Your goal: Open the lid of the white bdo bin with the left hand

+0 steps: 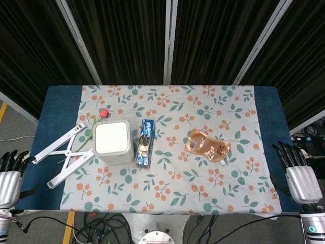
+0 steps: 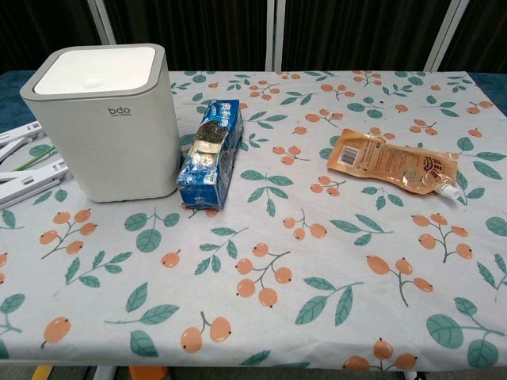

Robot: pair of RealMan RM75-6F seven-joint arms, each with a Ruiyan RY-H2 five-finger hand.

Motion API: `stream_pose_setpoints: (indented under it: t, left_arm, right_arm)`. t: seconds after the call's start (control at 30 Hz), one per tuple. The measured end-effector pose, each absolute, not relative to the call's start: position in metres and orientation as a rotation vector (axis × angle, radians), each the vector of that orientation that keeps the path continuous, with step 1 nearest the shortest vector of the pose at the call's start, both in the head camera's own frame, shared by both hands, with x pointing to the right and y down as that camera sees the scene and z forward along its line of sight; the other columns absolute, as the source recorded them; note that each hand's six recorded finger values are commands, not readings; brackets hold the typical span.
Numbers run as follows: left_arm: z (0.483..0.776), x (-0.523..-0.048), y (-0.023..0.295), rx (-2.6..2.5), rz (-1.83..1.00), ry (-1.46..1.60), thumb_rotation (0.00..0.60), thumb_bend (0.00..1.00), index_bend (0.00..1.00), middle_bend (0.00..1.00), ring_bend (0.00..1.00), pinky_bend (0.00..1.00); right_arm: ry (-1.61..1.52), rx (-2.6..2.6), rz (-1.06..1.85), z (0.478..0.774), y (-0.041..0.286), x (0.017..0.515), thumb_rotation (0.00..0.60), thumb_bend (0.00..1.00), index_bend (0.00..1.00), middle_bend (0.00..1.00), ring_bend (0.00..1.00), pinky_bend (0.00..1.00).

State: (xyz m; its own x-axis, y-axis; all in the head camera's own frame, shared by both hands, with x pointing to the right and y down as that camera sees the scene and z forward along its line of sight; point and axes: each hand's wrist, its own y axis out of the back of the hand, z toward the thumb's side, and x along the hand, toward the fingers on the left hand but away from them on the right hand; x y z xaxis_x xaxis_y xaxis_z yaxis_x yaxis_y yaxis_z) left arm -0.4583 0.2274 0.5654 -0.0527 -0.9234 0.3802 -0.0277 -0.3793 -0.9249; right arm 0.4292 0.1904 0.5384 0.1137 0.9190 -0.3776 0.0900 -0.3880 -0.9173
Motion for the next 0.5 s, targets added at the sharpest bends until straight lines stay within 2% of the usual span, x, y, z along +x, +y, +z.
stream_pose_setpoints:
  t: [0.3, 0.5]
  left_arm:
    - [0.568, -0.458, 0.227, -1.486, -1.535, 1.045, 0.600, 0.06, 0.25, 0.14, 0.04, 0.00]
    - [0.563, -0.446, 0.209, -1.516, -1.456, 1.029, 0.600, 0.06, 0.25, 0.14, 0.04, 0.00]
  right_arm:
    - [-1.003, -1.630, 1.366, 0.540, 0.190, 0.428, 0.579, 0.33, 0.00, 0.00, 0.00, 0.00]
    - [-1.014, -1.585, 1.341, 0.527, 0.184, 0.431, 0.580, 0.33, 0.00, 0.00, 0.00, 0.00]
